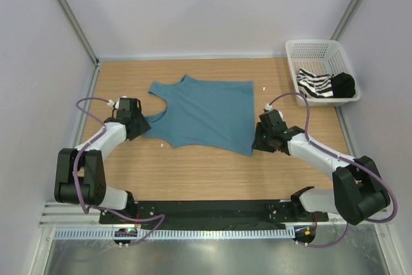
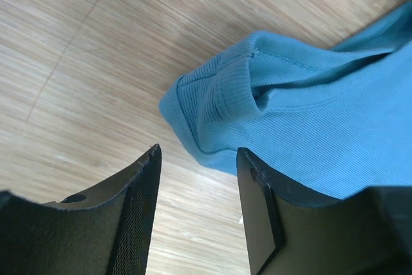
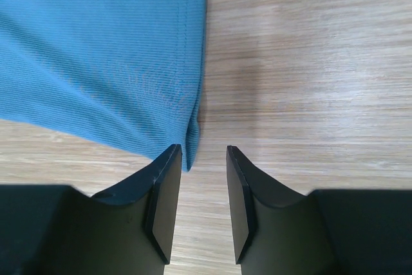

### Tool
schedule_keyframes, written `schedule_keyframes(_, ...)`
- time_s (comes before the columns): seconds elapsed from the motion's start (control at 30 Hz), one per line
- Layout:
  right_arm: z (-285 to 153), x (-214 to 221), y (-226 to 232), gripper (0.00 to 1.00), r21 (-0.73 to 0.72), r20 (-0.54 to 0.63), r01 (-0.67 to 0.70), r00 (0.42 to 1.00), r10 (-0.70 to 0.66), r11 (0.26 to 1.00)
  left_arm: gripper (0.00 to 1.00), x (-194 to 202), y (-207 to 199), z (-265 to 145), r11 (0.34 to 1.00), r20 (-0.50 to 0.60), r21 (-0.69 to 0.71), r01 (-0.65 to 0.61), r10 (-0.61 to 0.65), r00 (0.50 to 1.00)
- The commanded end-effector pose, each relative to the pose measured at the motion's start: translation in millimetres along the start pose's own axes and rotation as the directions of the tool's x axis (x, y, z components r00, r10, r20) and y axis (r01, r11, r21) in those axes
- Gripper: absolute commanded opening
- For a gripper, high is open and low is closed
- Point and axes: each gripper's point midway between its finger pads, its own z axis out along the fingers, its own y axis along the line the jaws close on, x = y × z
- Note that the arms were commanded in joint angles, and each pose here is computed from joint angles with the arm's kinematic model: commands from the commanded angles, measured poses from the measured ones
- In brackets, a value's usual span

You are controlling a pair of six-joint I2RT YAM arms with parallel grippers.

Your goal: Fold and stack the tank tops

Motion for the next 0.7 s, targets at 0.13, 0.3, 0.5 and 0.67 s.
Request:
schedule_keyframes(0.13,-9.1,-4.5,12.8,0.41,-0.058,0.017,0.009,1.000,-0.008,0.998,0.52,-15.4,-14.7,-41.7,0.999,0.115,0.006,-0.039,0.038,0.993)
schedule_keyframes(0.3,5.3,4.9,16.9,0.40,-0.055,-0.032,0.034,0.999,-0.036,0.998,0.54,-18.3,-29.3,-71.5,0.997,0.162,0.065,-0.052,0.041,0.986)
schedule_keyframes(0.5,14.2,19.2,26.7,0.33,-0.071,-0.092,0.064,0.993,-0.070,0.995,0.53,23.1,-56.5,-83.0,0.976,0.066,0.195,-0.100,0.089,0.994)
schedule_keyframes(0.67,11.4,22.5,23.4,0.12,-0.060,-0.095,0.058,0.993,-0.064,0.997,0.50,66.1,-63.6,-74.9,0.966,-0.014,0.225,-0.130,0.137,0.990)
